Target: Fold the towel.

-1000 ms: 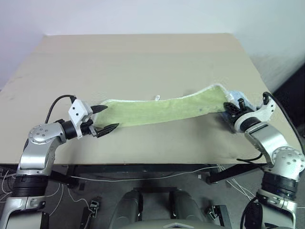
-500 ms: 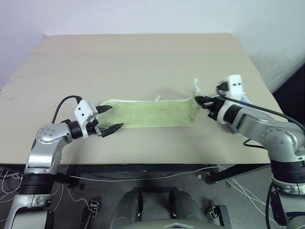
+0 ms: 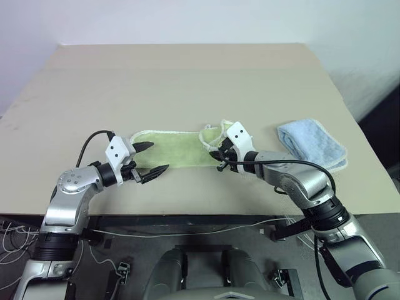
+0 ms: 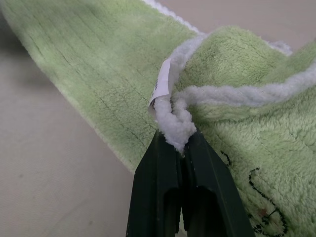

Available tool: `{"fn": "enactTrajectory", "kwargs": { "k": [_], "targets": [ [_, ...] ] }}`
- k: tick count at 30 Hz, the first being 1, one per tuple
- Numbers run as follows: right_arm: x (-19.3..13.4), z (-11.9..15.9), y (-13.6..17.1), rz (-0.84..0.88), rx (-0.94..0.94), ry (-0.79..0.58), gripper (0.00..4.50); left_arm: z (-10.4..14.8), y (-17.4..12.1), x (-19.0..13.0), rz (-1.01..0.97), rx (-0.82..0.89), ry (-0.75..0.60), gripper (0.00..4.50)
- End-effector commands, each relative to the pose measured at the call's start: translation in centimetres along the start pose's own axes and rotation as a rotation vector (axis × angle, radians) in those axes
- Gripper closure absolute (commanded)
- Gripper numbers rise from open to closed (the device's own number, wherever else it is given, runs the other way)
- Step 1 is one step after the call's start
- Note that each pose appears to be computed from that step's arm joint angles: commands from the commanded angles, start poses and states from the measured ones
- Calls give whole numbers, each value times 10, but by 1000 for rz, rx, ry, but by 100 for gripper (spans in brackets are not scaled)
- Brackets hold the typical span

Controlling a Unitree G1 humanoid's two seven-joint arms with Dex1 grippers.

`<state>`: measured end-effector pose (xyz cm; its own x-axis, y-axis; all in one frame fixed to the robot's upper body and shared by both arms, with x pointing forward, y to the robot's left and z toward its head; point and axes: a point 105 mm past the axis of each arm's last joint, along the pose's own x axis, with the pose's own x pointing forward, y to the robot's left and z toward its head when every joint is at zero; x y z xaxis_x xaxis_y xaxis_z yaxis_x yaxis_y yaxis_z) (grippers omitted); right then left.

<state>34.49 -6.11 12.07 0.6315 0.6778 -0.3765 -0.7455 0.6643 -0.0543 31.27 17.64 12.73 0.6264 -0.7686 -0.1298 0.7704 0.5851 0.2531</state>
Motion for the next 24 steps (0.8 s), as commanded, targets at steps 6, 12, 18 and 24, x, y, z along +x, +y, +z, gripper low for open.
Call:
{"fn": "enactTrajectory", "kwargs": {
  "k": [6,12,18,24],
  "targets": [
    [1,19,9,50,-4,-86,402,11,-3,-1,9,23,-28,0],
    [-16,34,11,82,20,-168,210,12,-6,-7,31,-42,-57,0],
    [-46,50,-15,7,30,-285,163,16,-13,-21,111,-188,-132,0],
    [-31,48,-48,-66,8,-320,353,18,-29,-26,199,-450,-217,0]
  ]
}}
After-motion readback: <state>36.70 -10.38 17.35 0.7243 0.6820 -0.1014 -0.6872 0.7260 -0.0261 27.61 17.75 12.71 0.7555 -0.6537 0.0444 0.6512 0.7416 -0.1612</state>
